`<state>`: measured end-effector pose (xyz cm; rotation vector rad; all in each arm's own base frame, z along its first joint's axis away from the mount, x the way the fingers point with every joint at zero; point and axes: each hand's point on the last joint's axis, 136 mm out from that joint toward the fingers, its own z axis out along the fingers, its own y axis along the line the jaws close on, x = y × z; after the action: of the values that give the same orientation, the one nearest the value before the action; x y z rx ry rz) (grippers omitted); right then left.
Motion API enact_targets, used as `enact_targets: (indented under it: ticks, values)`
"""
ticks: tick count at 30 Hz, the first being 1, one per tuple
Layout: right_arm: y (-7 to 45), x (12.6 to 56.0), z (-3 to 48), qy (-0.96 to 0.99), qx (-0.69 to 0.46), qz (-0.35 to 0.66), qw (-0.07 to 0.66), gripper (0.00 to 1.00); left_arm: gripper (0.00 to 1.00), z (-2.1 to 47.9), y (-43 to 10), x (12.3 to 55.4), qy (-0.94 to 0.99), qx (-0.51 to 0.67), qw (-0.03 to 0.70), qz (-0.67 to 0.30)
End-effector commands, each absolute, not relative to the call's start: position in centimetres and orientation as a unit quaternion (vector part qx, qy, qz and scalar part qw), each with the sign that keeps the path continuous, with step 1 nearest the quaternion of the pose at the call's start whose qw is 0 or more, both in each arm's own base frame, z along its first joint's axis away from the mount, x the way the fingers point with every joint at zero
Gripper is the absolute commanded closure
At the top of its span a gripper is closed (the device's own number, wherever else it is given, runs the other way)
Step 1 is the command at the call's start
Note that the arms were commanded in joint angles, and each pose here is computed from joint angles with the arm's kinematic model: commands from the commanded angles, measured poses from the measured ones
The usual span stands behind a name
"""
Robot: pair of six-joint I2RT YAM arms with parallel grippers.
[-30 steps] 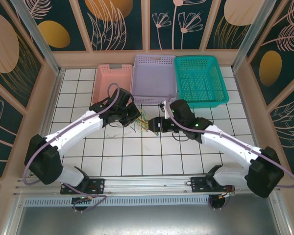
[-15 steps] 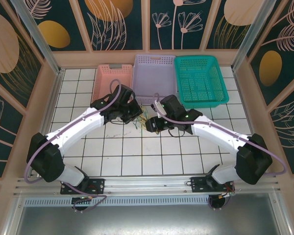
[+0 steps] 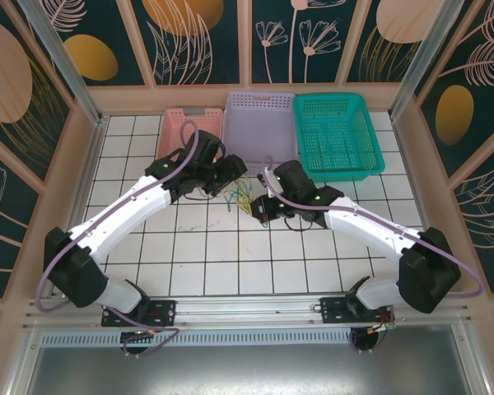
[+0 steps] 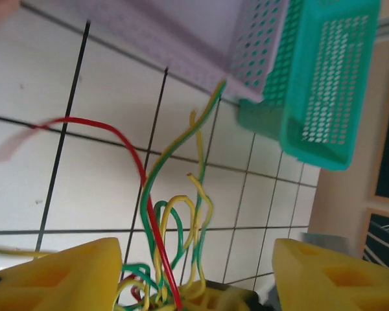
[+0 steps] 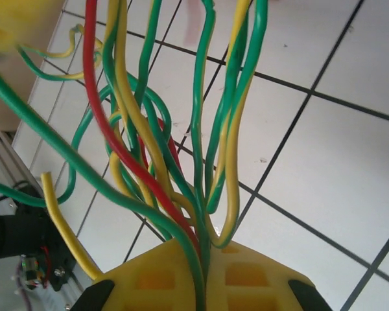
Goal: Untangle the cables
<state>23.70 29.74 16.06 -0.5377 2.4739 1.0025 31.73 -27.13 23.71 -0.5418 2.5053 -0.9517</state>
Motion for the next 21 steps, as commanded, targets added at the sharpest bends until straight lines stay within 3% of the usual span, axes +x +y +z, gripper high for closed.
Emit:
enact_targets:
  ticks: [1,4,7,10,21]
  values:
    - [29.2,23.9,18.9,0.862,-0.159,0.427,0.22,1.0,0.35,27.7,-24.5,31.1,0.884,-0.193,0.265,-0.333]
    - [28.4,24.4,20.4,0.845,-0.129,0.472,0.214,1.0,0.39,27.9,-24.4,29.8,0.881,-0.171,0.265,-0.353]
    - [28.0,24.5,21.5,0.831,-0.107,0.508,0.201,1.0,0.51,27.1,-26.7,28.2,0.866,-0.12,0.234,-0.425]
    - [27.5,25.2,22.8,0.818,-0.083,0.538,0.189,1.0,0.54,25.8,-29.3,26.6,0.839,-0.079,0.189,-0.504]
    - [28.4,25.0,24.6,0.802,-0.058,0.582,0.119,1.0,0.4,25.2,-32.0,27.9,0.812,-0.035,0.192,-0.55]
